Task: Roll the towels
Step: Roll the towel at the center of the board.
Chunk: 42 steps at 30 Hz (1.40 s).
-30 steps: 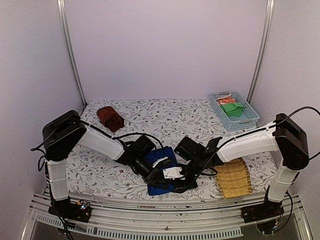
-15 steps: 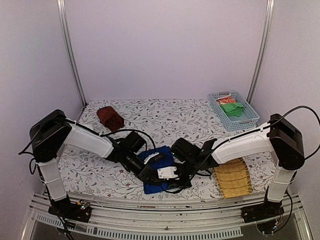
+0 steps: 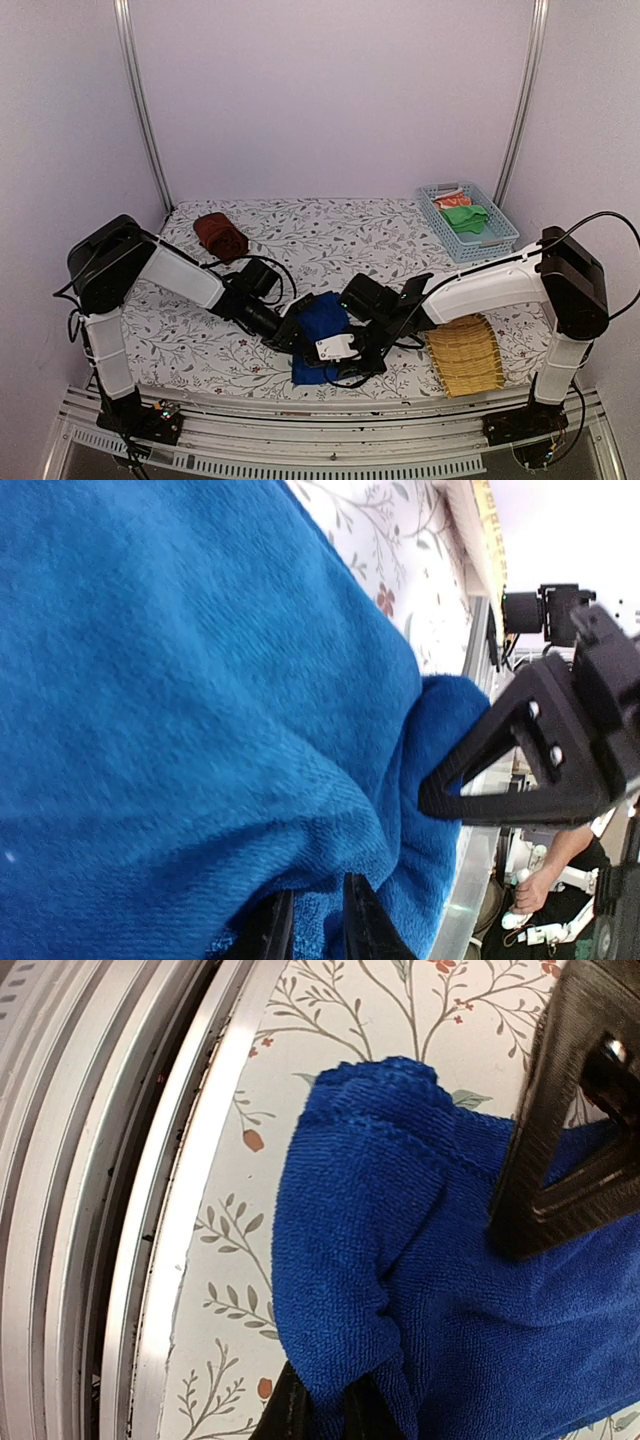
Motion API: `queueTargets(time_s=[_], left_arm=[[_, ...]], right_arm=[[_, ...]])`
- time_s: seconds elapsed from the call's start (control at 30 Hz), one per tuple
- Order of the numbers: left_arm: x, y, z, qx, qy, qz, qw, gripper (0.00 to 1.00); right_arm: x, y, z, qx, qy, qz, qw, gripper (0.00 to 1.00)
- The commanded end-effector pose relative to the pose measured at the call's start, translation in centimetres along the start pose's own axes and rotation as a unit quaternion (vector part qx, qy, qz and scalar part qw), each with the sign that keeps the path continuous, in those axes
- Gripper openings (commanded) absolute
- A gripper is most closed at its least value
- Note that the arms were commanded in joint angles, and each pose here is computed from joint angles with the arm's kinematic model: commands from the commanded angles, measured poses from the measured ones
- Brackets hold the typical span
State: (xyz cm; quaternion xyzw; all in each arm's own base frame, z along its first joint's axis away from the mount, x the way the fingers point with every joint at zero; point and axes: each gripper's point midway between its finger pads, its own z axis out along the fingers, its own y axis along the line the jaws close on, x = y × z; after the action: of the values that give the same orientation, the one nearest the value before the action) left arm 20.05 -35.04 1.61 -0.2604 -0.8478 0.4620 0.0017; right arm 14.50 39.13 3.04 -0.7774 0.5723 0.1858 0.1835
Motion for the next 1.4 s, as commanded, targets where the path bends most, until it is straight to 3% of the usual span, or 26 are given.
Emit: queueTargets(time_s=[0.0, 0.17, 0.27, 0.43, 0.7, 0.8, 0.9, 1.0, 1.17, 1.37], left_arm=[[0.8, 5.1, 0.5, -0.075, 0.003, -0.058, 0.995, 0.2], [1.6, 6.1, 0.3, -0.086, 0.003, -0.072, 0.994, 0.19], [1.4, 5.6, -0.3, -0.086, -0.011, -0.065, 0.994, 0.19], [-1.0, 2.9, -3.8, -0.113, -0.097, -0.014, 0.989, 0.22], [-3.6, -1.0, -12.9, -0.226, -0.294, 0.085, 0.925, 0.47], [-2.8, -4.0, -14.1, -0.233, -0.329, 0.165, 0.9, 0.53], [0.1, -7.7, -11.9, -0.249, -0.316, 0.303, 0.864, 0.54], [1.9, -9.8, -9.6, -0.277, -0.279, 0.395, 0.83, 0.53], [1.5, -10.2, -6.9, -0.341, -0.225, 0.449, 0.795, 0.5], [2.2, -8.1, -1.7, -0.365, -0.087, 0.534, 0.758, 0.5]], right_arm=[[0.7, 2.5, -0.4, -0.058, 0.014, -0.022, 0.998, 0.04], [-0.1, 2.5, -0.6, -0.091, -0.006, -0.023, 0.996, 0.04], [-0.5, 1.0, -0.6, -0.138, -0.026, 0.032, 0.99, 0.04], [0.0, 0.1, -0.6, -0.247, -0.036, 0.133, 0.959, 0.04], [2.7, -1.4, 1.3, -0.339, -0.035, 0.24, 0.909, 0.03], [3.4, -1.4, 1.9, -0.364, -0.03, 0.271, 0.891, 0.03], [4.3, -1.2, 2.6, -0.382, -0.02, 0.294, 0.876, 0.04], [5.1, -1.3, 3.2, -0.388, -0.015, 0.308, 0.869, 0.04], [5.0, -1.6, 3.3, -0.394, -0.018, 0.32, 0.862, 0.04], [5.1, -1.5, 3.3, -0.396, -0.018, 0.326, 0.858, 0.04]])
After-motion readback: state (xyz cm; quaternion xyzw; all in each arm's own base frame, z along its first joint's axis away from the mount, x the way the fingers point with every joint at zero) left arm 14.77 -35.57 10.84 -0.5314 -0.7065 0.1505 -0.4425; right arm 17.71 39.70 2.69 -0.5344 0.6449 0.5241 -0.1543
